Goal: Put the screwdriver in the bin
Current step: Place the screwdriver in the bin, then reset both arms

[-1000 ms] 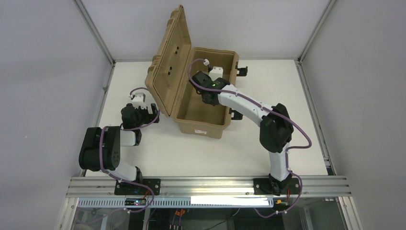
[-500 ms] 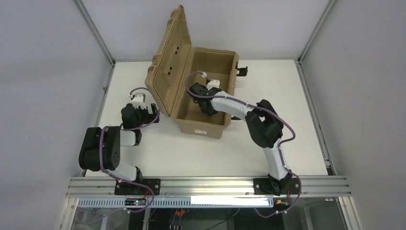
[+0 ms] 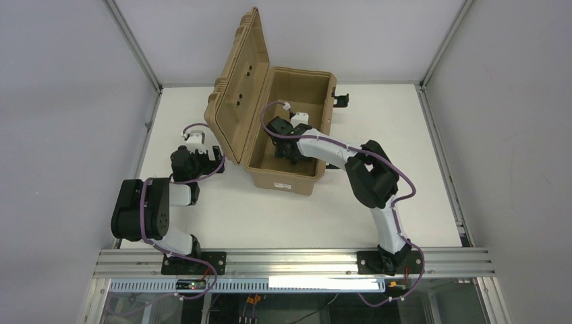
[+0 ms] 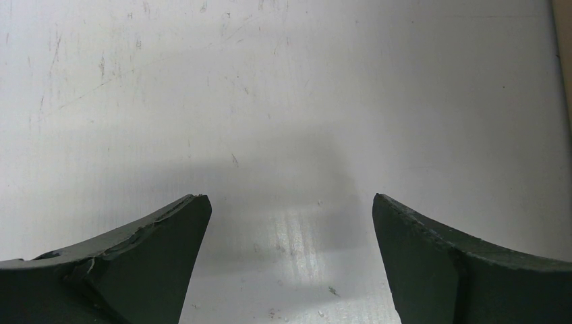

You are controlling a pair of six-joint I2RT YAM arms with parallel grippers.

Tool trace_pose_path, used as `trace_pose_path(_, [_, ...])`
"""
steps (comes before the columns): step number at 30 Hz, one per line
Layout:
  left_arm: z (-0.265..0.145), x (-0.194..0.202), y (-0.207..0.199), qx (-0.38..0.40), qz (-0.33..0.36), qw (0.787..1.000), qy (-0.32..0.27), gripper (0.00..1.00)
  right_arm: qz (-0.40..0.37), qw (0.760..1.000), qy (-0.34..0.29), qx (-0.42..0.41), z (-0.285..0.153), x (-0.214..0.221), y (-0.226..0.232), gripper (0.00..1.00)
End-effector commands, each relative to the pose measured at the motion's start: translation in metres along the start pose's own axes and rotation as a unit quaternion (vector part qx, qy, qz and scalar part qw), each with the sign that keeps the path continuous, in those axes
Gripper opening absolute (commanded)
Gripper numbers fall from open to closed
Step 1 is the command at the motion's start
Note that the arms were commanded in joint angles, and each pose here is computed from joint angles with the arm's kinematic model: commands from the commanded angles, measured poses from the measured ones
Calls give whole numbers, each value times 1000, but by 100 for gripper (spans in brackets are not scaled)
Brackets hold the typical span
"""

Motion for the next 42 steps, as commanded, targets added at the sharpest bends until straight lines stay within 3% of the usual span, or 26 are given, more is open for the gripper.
trace_pose_path(1, [-1,-12,2,4,11,999,-32,99,28,997,-48,-47,-43,-37,1,90])
trace_pose_path(6, [-1,-12,2,3,11,999,-32,99,22,997,-63,-31,-63,-56,-4,99])
trace_pose_path(13, [-1,-12,2,4,10,999,-32,99,13,997,-75,-14,-88,-78,-8,99])
trace_pose_path(29, [-1,-12,2,4,11,999,-32,99,-23,980,-169,-101,-195,-141,-42,99])
trace_pose_path(42, [-1,-12,2,4,11,999,-32,99,-117,968,-175,-138,-234,-160,-102,99])
Point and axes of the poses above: each gripper's point midway between its finger pads, its own z axis out along the fingers, its own y axis along the line the jaws close on, x = y × z, the point moved 9 cm from there along -z, back along the fingers, and after that the axes turned 1 degree about -z, right-handed, at the moved point
